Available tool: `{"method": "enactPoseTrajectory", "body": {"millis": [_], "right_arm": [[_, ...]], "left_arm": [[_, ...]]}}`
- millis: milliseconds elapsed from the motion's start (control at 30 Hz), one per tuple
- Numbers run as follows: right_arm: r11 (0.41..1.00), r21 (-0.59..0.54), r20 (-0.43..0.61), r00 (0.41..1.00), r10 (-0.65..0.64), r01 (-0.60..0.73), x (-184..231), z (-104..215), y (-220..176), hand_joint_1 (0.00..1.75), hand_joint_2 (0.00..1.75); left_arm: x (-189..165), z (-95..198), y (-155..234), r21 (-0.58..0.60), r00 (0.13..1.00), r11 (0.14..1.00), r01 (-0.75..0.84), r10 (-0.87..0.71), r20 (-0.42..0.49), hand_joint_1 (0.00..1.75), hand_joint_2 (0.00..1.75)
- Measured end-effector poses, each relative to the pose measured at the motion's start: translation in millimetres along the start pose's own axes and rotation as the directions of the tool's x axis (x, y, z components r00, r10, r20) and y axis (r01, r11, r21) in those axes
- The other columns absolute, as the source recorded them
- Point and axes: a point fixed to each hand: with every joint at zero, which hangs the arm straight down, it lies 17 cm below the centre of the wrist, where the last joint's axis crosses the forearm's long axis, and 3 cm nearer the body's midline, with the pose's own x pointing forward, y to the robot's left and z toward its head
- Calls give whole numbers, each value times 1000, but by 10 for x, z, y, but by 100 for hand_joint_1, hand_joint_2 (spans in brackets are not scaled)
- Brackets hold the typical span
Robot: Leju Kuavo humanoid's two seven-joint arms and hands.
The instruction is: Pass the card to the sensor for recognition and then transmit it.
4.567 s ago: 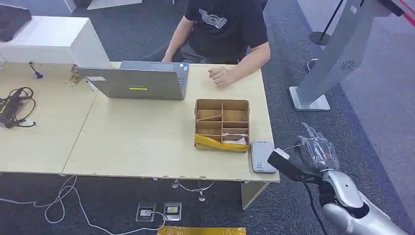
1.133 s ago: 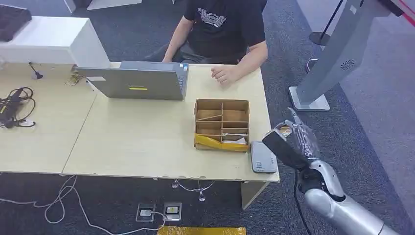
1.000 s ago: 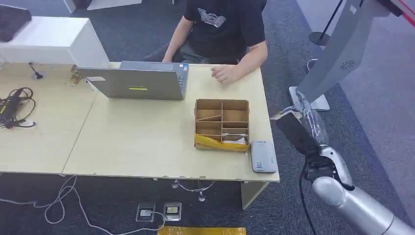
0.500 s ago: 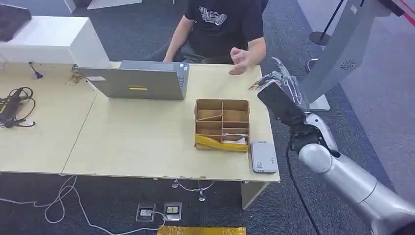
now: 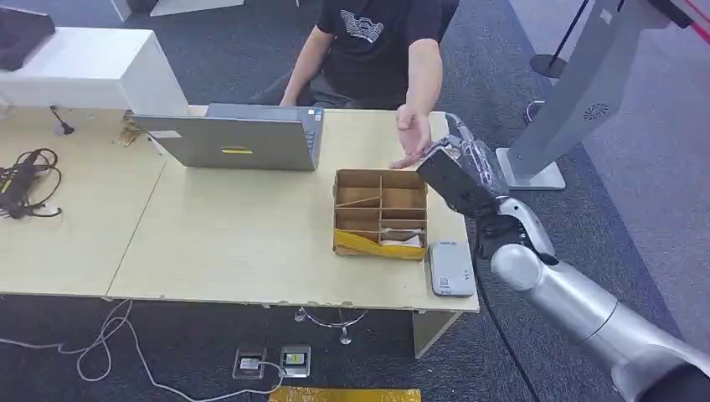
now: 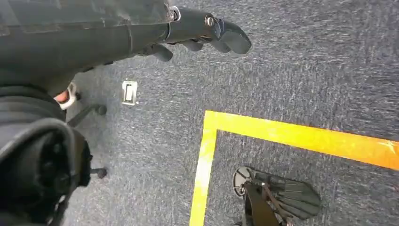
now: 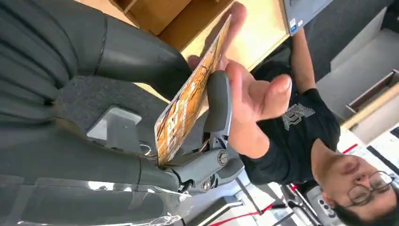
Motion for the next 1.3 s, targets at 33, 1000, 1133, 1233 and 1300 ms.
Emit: {"method": "enactPoseTrajectory", "body": {"millis": [33, 1000, 1133, 1233, 1300], "right_arm": [[1000, -1, -5, 1000, 3, -3, -16, -2, 0, 175, 175], [968, 3, -147, 958, 247, -250, -529, 243, -29, 0, 175], [945, 17, -165, 931, 325, -327, -576, 314, -63, 0, 175], [908, 22, -191, 890, 415, -419, -619, 420, -103, 0, 175], [878, 25, -173, 863, 475, -478, -595, 484, -78, 0, 175]], "left_arm": [[8, 0, -1, 0, 1000, 1000, 1, -1, 5, 0, 0], [21, 14, -65, -25, 999, 999, 45, -44, 22, 0, 0], [20, 17, -82, -33, 998, 998, 51, -50, 24, 0, 0], [11, 22, -102, -43, 998, 997, 61, -60, 23, 0, 0], [-2, 24, -113, -47, 998, 997, 66, -65, 17, 0, 0]]}}
